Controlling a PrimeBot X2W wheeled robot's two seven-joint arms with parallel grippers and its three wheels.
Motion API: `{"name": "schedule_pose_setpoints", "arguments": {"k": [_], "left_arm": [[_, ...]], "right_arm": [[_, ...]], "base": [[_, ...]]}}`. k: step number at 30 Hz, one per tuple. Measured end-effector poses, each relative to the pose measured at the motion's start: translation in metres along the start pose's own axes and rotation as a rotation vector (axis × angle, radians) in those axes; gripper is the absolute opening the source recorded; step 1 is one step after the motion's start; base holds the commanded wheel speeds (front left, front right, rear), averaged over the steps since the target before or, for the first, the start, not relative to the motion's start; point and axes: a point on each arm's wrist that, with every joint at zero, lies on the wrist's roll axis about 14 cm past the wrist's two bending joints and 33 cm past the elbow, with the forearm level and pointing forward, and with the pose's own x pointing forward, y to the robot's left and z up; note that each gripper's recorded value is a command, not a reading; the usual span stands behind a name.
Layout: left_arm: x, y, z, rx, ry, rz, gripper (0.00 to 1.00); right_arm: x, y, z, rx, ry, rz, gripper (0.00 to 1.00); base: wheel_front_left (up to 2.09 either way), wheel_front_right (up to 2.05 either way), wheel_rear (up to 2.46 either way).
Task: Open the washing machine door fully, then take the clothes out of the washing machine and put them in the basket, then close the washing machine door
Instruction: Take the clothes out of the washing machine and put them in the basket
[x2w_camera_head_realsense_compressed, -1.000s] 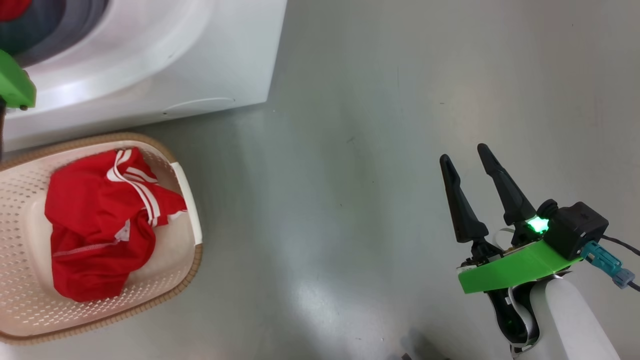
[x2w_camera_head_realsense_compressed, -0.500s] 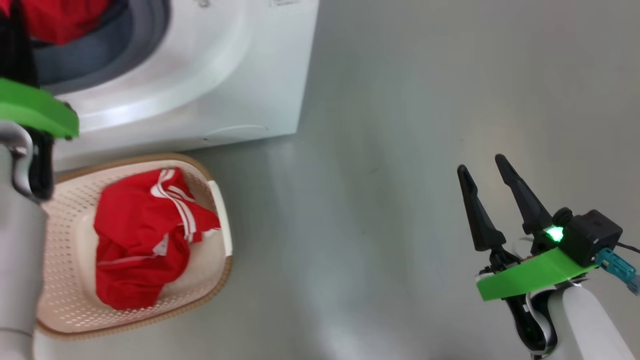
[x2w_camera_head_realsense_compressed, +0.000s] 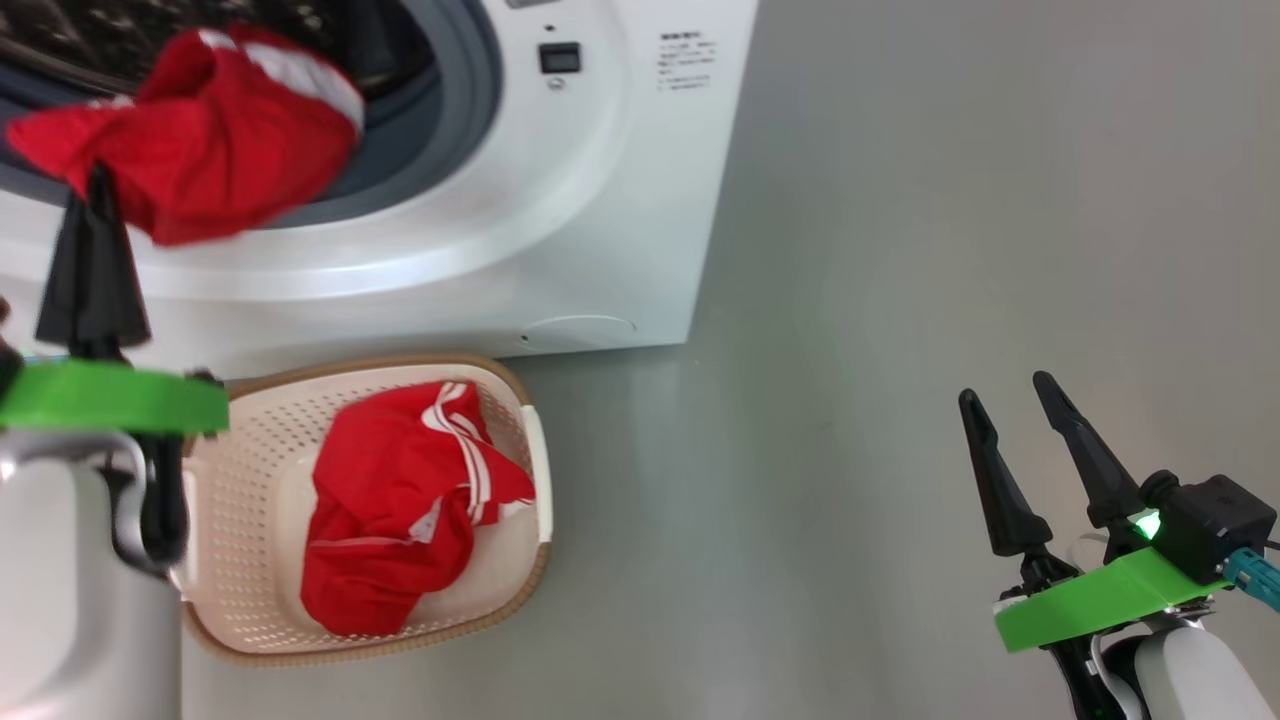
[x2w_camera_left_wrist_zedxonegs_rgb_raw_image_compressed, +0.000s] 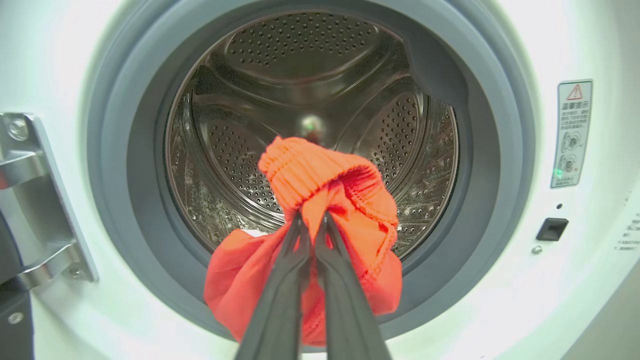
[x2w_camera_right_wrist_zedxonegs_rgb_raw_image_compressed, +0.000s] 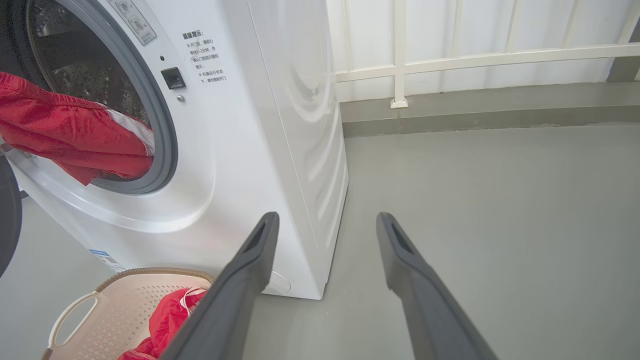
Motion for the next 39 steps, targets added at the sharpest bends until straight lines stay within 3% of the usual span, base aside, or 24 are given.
{"name": "schedule_pose_setpoints", "arguments": {"k": [9,16,39], "left_arm": [[-0.061,0.013,0.029,0.008,-0.081,0.072,0.00],[-0.094,0.017,0.025,0.003,-0.064,0.113,0.00],[-0.111,0.002,-0.157,-0.040,0.470,0.089,0.00]], "right_arm": [[0.003,0.013,0.011,0.003,-0.033,0.039,1.00],[0.003,0.019,0.008,0.009,-0.024,0.056,1.00],[0.009,0.000,-0.023,0.015,0.049,0.001,1.00]], "base": [[0.00,0.00,0.00],[0.00,0.00,0.00],[0.00,0.00,0.00]]}}
